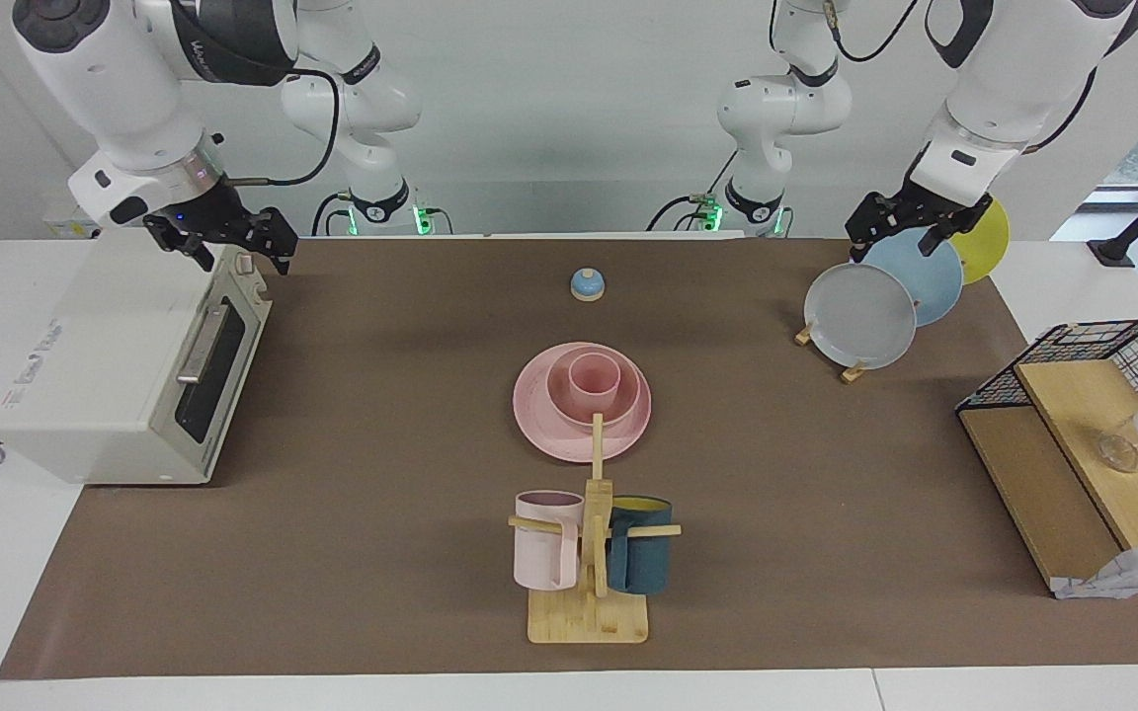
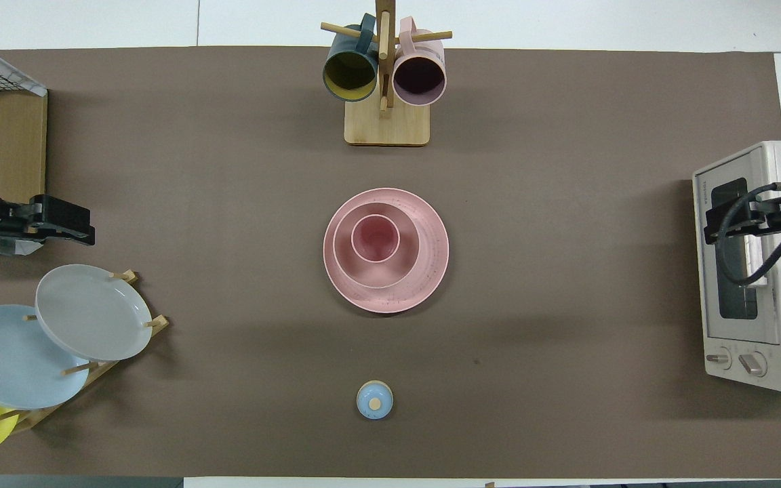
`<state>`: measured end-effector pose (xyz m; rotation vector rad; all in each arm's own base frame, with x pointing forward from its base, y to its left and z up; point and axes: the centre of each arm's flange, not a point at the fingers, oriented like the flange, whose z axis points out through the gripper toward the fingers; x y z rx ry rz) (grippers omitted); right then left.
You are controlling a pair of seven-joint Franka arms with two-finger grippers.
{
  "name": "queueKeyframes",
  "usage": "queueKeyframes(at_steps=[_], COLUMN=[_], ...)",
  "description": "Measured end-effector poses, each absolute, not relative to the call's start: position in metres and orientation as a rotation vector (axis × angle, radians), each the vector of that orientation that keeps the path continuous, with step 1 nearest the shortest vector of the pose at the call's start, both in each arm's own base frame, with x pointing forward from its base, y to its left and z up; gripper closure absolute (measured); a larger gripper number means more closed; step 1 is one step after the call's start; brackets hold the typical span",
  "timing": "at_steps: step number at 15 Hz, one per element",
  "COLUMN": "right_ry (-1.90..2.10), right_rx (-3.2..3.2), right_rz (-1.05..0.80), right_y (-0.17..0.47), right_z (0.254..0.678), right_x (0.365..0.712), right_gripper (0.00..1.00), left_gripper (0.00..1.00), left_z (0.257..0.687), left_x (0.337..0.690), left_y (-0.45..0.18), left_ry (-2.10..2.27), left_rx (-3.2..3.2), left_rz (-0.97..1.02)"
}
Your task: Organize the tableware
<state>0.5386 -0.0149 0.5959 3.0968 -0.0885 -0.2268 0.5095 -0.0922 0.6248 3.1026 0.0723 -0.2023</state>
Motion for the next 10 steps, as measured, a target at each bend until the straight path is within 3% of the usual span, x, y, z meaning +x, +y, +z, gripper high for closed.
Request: queueKeyframes(at_steps=[10], right_ry=[-0.089], right_rx=[3.097], right_rz=[-0.227], right_y=[-0.0149], right_z=[0.5959], right_x=[0.5386], right_gripper=[0.00], left_gripper=[0.00], left_z=[0.6333], left_x=[0.5117], left_y=[-0.0867], left_ry=[-0.032], left_rx=[3.118], left_rz=[-0.169])
